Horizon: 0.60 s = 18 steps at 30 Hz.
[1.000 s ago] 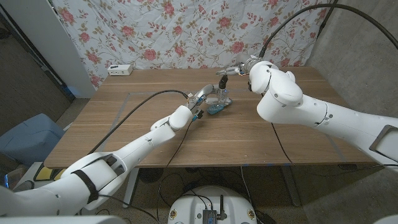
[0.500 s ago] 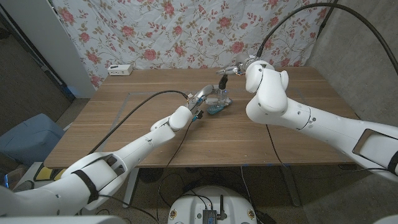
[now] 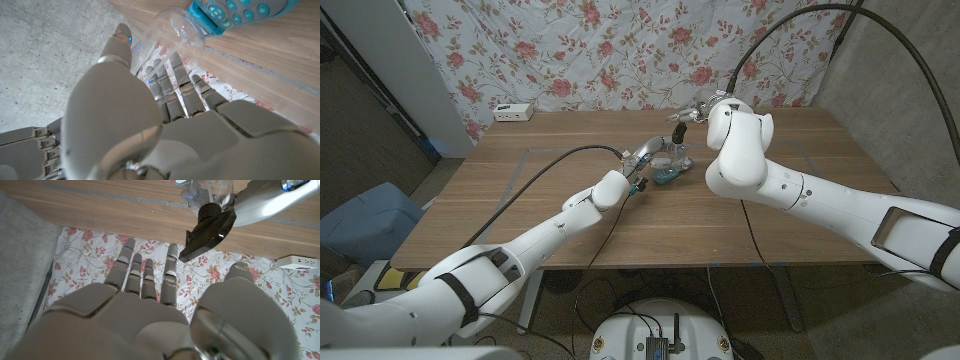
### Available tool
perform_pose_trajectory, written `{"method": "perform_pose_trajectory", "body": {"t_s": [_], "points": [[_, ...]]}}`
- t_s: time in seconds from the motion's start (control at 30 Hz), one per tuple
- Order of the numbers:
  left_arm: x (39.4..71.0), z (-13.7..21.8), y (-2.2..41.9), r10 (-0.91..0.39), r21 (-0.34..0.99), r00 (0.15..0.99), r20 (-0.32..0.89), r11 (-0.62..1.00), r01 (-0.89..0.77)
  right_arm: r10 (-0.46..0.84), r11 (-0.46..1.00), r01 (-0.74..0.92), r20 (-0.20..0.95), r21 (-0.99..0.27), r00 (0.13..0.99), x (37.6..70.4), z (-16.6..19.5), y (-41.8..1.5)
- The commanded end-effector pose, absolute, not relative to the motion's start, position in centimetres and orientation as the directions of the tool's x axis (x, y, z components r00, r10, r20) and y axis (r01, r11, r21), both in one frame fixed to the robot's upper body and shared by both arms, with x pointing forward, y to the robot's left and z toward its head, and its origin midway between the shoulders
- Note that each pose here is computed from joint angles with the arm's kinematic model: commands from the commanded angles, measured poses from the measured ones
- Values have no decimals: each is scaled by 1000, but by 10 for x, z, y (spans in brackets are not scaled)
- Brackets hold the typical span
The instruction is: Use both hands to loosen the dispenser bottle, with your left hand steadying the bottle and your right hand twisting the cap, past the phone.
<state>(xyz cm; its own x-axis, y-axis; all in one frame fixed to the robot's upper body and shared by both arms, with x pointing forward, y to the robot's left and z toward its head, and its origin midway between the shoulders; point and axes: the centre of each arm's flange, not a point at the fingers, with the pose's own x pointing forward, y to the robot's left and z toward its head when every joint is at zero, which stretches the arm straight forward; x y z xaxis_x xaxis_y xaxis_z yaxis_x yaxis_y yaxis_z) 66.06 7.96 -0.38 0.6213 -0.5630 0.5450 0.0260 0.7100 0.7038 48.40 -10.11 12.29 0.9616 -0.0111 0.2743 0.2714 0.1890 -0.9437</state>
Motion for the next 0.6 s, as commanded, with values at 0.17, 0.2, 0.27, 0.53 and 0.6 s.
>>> {"method": "perform_pose_trajectory", "body": {"t_s": [0.17, 0.2, 0.27, 0.53, 0.6], "points": [[660, -8, 79, -561, 701, 627, 541, 712, 33, -51, 141, 272, 267, -952, 962, 489, 120, -93], [660, -8, 79, -561, 701, 627, 540, 712, 33, -50, 137, 269, 265, -953, 963, 490, 120, -93], [660, -9, 79, -560, 700, 628, 540, 713, 34, -52, 134, 268, 263, -954, 963, 491, 120, -92], [660, -8, 81, -557, 699, 630, 542, 714, 30, -59, 127, 252, 246, -959, 967, 494, 120, -91], [661, -8, 81, -556, 698, 630, 543, 715, 29, -58, 124, 247, 242, -961, 969, 495, 119, -91]]}}
